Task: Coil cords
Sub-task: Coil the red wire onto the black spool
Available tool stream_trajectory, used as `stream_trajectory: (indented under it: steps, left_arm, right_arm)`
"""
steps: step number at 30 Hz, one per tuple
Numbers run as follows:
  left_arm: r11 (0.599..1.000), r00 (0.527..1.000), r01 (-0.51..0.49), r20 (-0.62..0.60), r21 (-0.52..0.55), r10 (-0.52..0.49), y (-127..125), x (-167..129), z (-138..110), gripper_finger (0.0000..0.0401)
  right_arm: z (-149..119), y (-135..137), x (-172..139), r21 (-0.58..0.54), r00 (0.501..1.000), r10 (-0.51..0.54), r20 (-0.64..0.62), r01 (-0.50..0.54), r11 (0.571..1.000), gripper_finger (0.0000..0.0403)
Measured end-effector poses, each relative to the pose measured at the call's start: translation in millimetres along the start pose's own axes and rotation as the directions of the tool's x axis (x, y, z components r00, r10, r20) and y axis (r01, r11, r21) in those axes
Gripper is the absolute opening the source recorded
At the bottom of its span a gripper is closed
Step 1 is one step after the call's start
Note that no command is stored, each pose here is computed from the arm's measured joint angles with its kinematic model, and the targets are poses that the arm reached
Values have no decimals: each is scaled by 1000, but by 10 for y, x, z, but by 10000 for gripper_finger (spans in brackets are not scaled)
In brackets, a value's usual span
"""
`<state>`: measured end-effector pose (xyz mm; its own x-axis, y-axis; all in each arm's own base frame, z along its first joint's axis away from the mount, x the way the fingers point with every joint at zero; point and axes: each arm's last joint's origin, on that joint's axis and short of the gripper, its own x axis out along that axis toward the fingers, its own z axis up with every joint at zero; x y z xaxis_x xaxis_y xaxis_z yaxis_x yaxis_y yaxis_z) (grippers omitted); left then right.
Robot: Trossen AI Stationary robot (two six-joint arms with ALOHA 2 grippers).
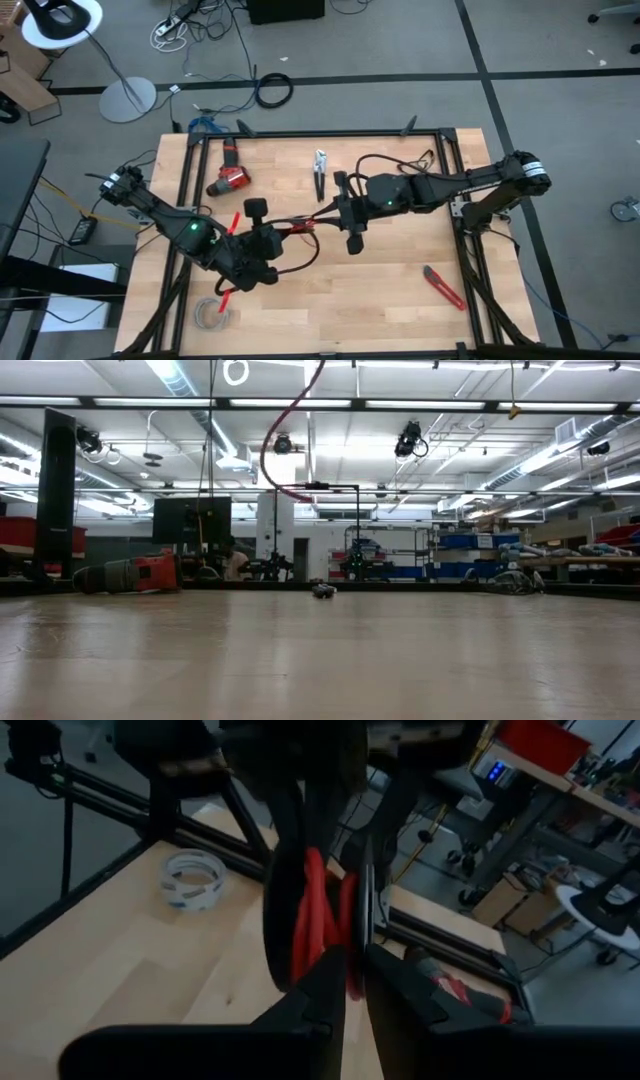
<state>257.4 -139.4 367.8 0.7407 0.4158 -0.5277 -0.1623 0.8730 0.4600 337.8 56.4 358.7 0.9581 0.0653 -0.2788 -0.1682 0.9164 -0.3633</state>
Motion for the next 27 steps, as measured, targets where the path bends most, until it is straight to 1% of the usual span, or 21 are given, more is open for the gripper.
stream_trajectory:
  steps: [5, 11, 15, 19, 22, 24, 27]
  left_arm:
    - [999, 999, -3, 48, -38, 5, -10, -4, 59, 0]
    - [997, 991, 18, 131, -81, -7, -41, -31, 161, 0]
    - [994, 983, 2, 185, -107, 18, -47, -55, 227, 0]
    - [992, 971, -4, 237, -129, 35, -51, -74, 294, 0]
    - [991, 961, -6, 274, -137, 44, -67, -71, 330, 0]
    - [990, 954, -4, 295, -139, 45, -81, -64, 342, 0]
    - [990, 947, -8, 316, -143, 54, -98, -51, 351, 0]
  right_arm:
    - [5, 23, -3, 0, 1000, -7, -6, 7, 1000, 43]
    - [20, 53, -9, -4, 1000, -29, -10, 29, 1000, 43]
    - [41, 86, -15, -8, 999, -37, -5, 37, 999, 43]
    - [76, 118, -26, -33, 995, -97, -2, 97, 995, 43]
    - [140, 166, -53, -66, 991, -134, 29, 136, 988, 43]
    - [198, 216, -102, -90, 987, -150, 53, 154, 984, 43]
    - [287, 288, -203, -131, 974, -215, 70, 222, 966, 43]
